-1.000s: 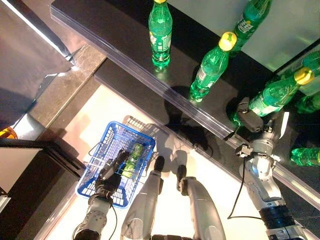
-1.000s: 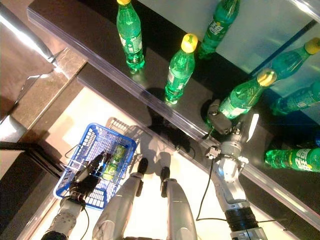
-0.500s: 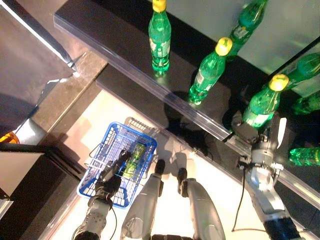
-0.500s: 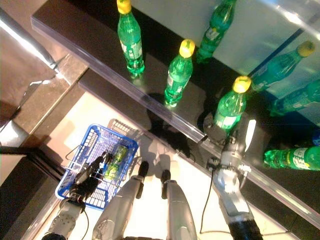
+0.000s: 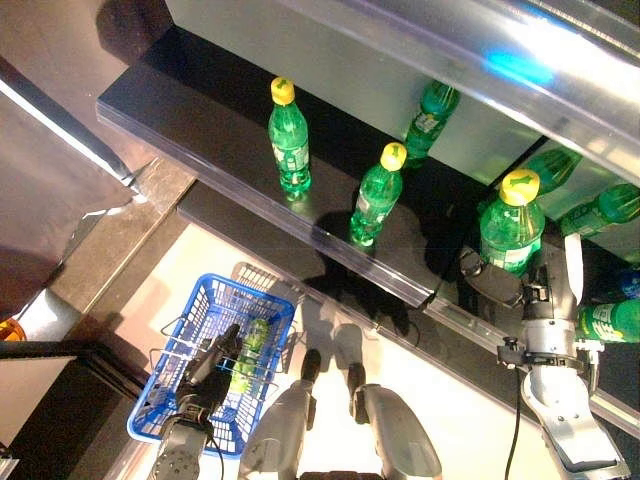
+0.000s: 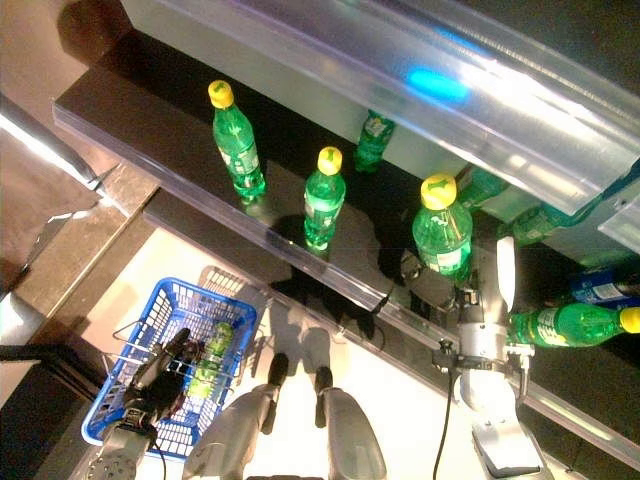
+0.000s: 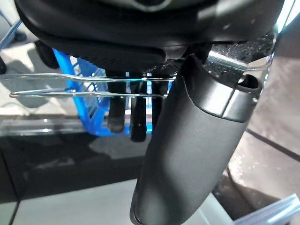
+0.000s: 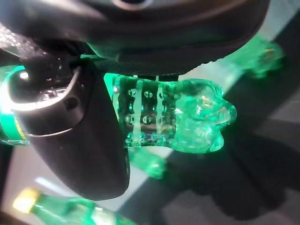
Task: Pick up the drink and place into the basket.
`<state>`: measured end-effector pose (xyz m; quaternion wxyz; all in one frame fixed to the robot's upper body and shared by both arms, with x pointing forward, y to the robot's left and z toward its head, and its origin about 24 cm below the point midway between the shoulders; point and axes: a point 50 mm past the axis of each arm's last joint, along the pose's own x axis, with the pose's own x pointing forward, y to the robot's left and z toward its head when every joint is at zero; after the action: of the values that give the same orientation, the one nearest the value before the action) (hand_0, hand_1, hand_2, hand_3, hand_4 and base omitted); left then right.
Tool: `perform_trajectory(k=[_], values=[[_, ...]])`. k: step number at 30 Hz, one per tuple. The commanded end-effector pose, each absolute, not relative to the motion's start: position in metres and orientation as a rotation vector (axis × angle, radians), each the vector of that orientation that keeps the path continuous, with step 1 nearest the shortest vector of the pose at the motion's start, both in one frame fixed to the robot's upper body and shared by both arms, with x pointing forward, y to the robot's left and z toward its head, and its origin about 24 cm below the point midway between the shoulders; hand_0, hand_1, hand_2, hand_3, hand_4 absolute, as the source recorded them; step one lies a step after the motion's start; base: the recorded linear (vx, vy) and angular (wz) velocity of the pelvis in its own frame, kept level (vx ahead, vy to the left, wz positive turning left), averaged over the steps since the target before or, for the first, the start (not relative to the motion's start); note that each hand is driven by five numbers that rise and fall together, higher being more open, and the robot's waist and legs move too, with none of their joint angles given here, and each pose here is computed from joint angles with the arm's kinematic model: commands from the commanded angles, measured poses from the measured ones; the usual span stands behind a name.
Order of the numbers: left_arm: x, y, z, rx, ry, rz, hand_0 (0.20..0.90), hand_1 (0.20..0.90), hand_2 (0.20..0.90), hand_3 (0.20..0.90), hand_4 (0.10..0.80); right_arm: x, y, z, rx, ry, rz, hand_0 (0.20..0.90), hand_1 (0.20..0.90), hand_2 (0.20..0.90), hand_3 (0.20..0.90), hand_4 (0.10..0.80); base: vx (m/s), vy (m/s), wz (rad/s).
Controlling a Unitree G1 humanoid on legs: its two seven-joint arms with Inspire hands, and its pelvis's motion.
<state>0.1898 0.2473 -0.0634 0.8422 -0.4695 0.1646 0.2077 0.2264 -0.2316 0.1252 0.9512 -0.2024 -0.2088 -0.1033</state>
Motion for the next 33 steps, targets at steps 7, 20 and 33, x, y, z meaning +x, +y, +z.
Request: perform_trajectory(k=[7,20,33], values=[[0.256,0.246,0.02,-0.797,-0.056,0.145,0.3,0.3,0.3,0.2,0.1,0.249,-0.191,0.139,-0.073,-0.484,0.195,0.3,0.3,0.3,0.2,0.1,-0.072,0.013,0.08],[0.261,0.234,0.033,-0.734,-0.042,-0.005,0.3,0.3,0.3,0.2,0.1,0.243,-0.161,0.114,-0.026,-0.328,0.487,0.3,0.3,0.3,0.2,0.1,-0.008,0.009,0.07],[0.263,0.222,0.056,-0.627,-0.048,-0.149,0.3,0.3,0.3,0.2,0.1,0.237,-0.13,0.118,-0.024,-0.347,0.623,0.3,0.3,0.3,0.2,0.1,-0.006,0.01,0.24]])
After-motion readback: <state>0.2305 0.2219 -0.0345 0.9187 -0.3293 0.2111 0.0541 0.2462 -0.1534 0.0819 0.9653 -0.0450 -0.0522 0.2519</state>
